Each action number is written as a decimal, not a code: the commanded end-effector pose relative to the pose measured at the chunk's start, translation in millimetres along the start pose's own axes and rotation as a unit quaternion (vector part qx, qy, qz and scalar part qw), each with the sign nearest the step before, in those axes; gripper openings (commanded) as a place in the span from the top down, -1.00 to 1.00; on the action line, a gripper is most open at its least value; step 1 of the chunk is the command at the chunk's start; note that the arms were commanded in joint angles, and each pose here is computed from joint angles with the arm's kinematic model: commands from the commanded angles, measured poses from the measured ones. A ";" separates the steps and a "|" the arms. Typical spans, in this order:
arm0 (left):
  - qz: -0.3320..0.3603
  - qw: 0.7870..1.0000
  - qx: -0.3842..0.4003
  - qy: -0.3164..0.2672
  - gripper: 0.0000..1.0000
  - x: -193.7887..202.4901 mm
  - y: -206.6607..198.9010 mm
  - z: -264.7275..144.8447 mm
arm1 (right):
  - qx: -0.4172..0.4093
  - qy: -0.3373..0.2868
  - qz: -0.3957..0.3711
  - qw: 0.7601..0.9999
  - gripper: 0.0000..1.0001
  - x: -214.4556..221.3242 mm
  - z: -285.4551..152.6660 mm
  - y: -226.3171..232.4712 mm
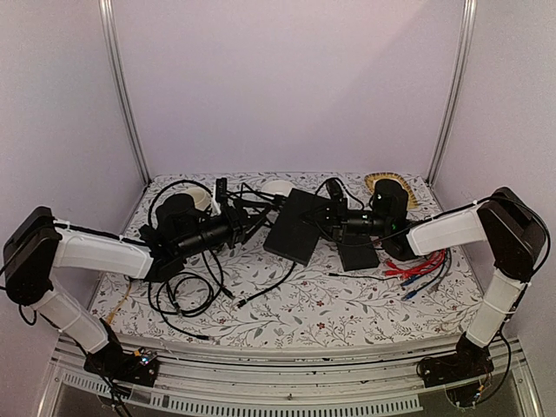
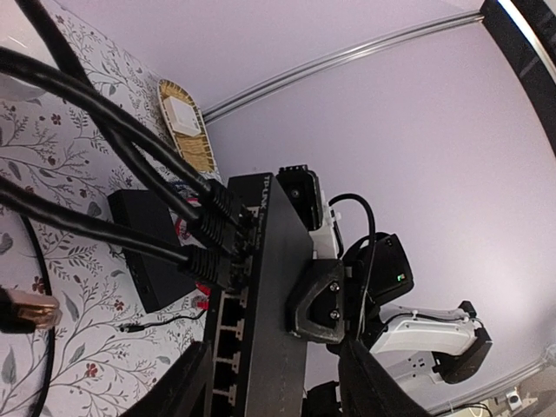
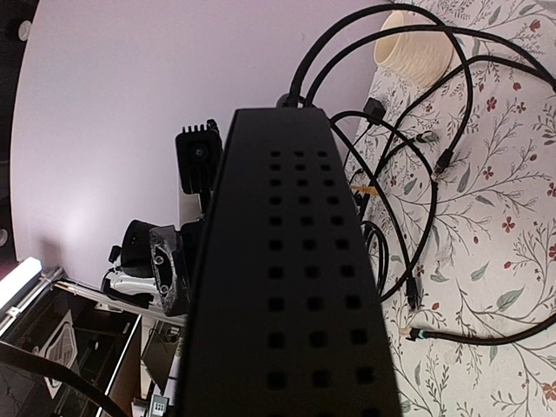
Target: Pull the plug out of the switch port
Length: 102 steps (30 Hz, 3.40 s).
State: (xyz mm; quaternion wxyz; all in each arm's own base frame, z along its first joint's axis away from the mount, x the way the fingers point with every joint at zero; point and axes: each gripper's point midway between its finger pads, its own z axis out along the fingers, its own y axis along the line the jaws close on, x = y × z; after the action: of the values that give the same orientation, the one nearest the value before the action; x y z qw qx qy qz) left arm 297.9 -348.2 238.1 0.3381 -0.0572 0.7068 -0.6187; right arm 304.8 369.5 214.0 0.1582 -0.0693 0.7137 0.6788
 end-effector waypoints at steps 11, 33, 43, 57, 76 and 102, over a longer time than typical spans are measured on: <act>0.021 1.000 0.020 0.001 0.00 2.8 -1.9 14.4 | -0.070 -0.012 -0.051 0.996 0.97 -5.4 -6.7 50.1; 0.032 0.999 0.036 -0.003 0.12 -2.3 -1.5 26.8 | -0.079 0.002 -0.044 0.996 0.97 6.2 -1.8 51.5; 0.032 0.999 0.030 -0.009 0.17 -3.6 2.0 26.4 | -0.081 0.004 -0.043 0.996 0.97 8.4 -1.3 51.3; 0.029 0.999 0.028 -0.011 0.21 -7.3 8.3 28.2 | -0.085 0.010 -0.040 0.996 0.97 8.5 1.3 50.3; 0.025 0.999 0.041 -0.019 0.24 -16.5 11.9 25.7 | -0.090 0.017 -0.035 0.995 0.97 8.7 6.5 46.8; 0.027 0.999 0.043 -0.002 0.36 -14.1 15.0 26.9 | -0.092 0.020 -0.031 0.995 0.97 3.3 13.7 44.3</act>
State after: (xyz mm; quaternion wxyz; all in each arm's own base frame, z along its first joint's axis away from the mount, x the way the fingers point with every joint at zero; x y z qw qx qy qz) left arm 326.8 -359.6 225.0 0.3520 -0.0382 0.6861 -0.6356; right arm 290.3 381.4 220.8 0.1241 -0.0804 0.6877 0.7107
